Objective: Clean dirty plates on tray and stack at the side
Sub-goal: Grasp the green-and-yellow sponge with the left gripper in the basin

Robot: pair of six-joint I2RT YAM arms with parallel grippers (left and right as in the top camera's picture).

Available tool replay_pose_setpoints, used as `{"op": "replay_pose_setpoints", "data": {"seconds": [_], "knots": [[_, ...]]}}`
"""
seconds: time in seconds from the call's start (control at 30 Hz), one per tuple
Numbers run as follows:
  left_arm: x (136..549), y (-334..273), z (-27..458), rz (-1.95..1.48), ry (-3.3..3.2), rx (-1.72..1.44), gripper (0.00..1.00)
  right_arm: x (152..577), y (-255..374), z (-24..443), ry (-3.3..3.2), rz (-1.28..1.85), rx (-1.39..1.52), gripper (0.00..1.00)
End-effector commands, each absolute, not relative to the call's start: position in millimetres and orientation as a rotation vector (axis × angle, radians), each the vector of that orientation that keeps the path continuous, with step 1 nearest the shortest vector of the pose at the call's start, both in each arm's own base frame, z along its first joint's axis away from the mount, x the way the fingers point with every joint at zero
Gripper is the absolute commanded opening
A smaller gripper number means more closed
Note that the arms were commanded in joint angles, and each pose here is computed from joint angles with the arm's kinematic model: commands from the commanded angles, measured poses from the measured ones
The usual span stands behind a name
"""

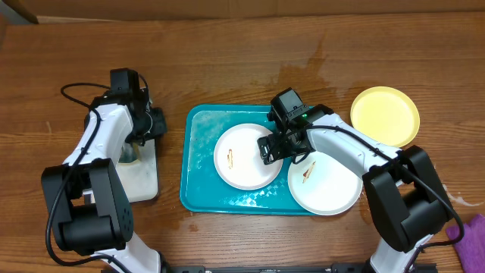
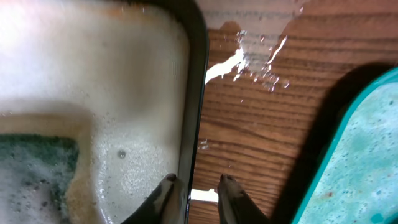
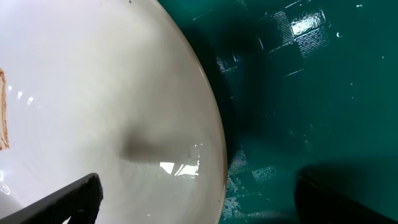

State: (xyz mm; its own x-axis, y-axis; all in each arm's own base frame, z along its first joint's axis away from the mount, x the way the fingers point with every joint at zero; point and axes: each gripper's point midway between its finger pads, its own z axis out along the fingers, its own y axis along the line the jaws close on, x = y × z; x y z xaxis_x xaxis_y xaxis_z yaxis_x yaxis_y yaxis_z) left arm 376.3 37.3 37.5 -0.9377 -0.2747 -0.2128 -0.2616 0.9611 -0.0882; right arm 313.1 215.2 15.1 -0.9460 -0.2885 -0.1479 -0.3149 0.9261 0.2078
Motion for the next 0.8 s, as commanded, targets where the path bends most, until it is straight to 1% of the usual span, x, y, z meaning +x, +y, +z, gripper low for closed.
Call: {"op": "replay_pose_setpoints", "data": {"seconds": [0.0,0.1,0.2,0.23,0.33,0.5,0.77], "knots": [[372.2,35.9,28.4,-0.072,2.910,-0.394,0.21,312.4,217.4,21.8,2.951,0.365,-0.474,1.00],[372.0,35.8,28.4,-0.073,2.911,-0.394,0.18,312.4,217.4,21.8,2.952,0.365,-0.473,1.00],[372.5,32.0,28.6,-0.103,2.912,-0.382,0.12,312.4,217.4,21.8,2.952,0.365,-0.473,1.00],[372.9,29.2,28.8,-0.122,2.912,-0.367,0.08,312.4,217.4,21.8,2.951,0.365,-0.474,1.00],[374.5,18.8,29.7,-0.180,2.914,-0.294,0.07,312.4,217.4,21.8,2.952,0.365,-0.473,1.00],[375.5,2.3,30.7,-0.233,2.917,-0.181,0.08,312.4,217.4,21.8,2.952,0.365,-0.473,1.00],[374.7,-24.9,31.1,-0.261,2.923,-0.035,0.14,312.3,217.5,21.9,2.952,0.365,-0.473,1.00]]}}
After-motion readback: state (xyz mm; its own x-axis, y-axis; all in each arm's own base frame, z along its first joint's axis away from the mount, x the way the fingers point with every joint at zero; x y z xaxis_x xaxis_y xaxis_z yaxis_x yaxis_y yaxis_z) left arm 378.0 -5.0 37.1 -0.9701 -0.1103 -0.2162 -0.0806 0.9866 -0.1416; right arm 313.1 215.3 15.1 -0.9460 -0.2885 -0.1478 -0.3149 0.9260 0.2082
